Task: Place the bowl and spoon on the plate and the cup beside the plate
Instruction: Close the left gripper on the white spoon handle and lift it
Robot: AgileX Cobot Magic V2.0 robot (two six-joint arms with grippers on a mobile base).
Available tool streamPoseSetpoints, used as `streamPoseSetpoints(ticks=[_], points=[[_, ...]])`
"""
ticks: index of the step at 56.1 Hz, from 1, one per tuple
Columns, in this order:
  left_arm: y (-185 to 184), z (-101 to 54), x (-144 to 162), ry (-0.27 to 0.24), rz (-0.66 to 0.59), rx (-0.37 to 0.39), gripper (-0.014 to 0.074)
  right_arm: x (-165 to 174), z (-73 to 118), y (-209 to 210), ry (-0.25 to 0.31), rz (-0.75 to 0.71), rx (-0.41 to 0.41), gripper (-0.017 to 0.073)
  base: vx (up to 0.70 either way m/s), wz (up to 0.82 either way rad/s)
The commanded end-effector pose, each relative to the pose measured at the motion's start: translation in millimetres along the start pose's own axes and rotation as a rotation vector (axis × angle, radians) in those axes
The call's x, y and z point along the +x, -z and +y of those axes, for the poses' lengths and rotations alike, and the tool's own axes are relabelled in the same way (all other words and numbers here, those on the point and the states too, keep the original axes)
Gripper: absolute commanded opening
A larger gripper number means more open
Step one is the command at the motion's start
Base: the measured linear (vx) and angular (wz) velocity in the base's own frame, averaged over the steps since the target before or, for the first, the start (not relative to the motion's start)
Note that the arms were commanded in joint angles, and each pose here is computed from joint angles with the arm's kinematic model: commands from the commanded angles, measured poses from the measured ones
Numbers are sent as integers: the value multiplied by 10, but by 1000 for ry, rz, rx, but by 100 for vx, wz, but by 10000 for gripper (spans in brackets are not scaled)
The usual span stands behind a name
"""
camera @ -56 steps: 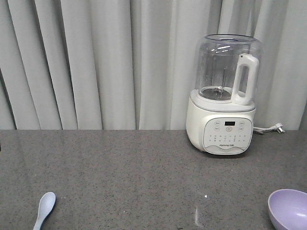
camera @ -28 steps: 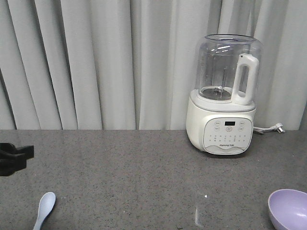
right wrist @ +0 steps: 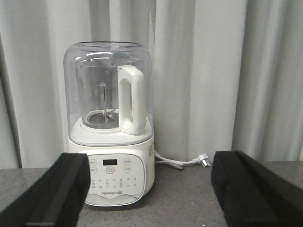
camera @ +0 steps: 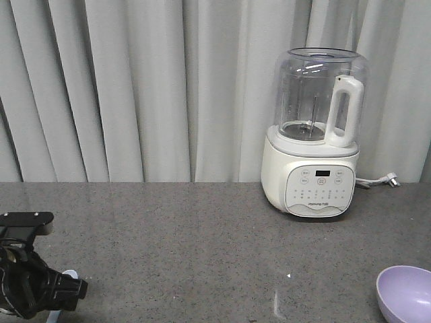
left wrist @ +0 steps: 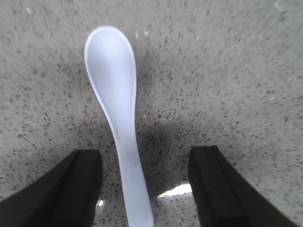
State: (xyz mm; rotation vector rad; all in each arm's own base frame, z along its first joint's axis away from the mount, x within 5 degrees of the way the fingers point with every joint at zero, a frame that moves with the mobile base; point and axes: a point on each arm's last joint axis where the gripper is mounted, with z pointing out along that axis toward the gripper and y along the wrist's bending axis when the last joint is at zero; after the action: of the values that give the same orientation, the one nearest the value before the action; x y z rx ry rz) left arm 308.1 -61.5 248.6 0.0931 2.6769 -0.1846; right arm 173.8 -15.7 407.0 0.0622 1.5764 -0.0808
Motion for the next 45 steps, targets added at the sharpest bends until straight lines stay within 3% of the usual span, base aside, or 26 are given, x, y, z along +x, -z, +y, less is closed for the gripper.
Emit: streamPoseSetpoints(ticks=[1,9,36,45], points=[[74,-29,-101,2,-47,-3,501,-191,11,37,9,-119,-6,578,0,0],[-50,21,-83,8,-3,-53,501,-184,10,36,15,-112,-5,578,0,0],[-242,14,-198,20,19,-54,501,-181,23,36,18,-109,-12,578,0,0],[-310,24,-167,18,75,-64,443,-169,21,35,21,-95,-11,578,0,0]])
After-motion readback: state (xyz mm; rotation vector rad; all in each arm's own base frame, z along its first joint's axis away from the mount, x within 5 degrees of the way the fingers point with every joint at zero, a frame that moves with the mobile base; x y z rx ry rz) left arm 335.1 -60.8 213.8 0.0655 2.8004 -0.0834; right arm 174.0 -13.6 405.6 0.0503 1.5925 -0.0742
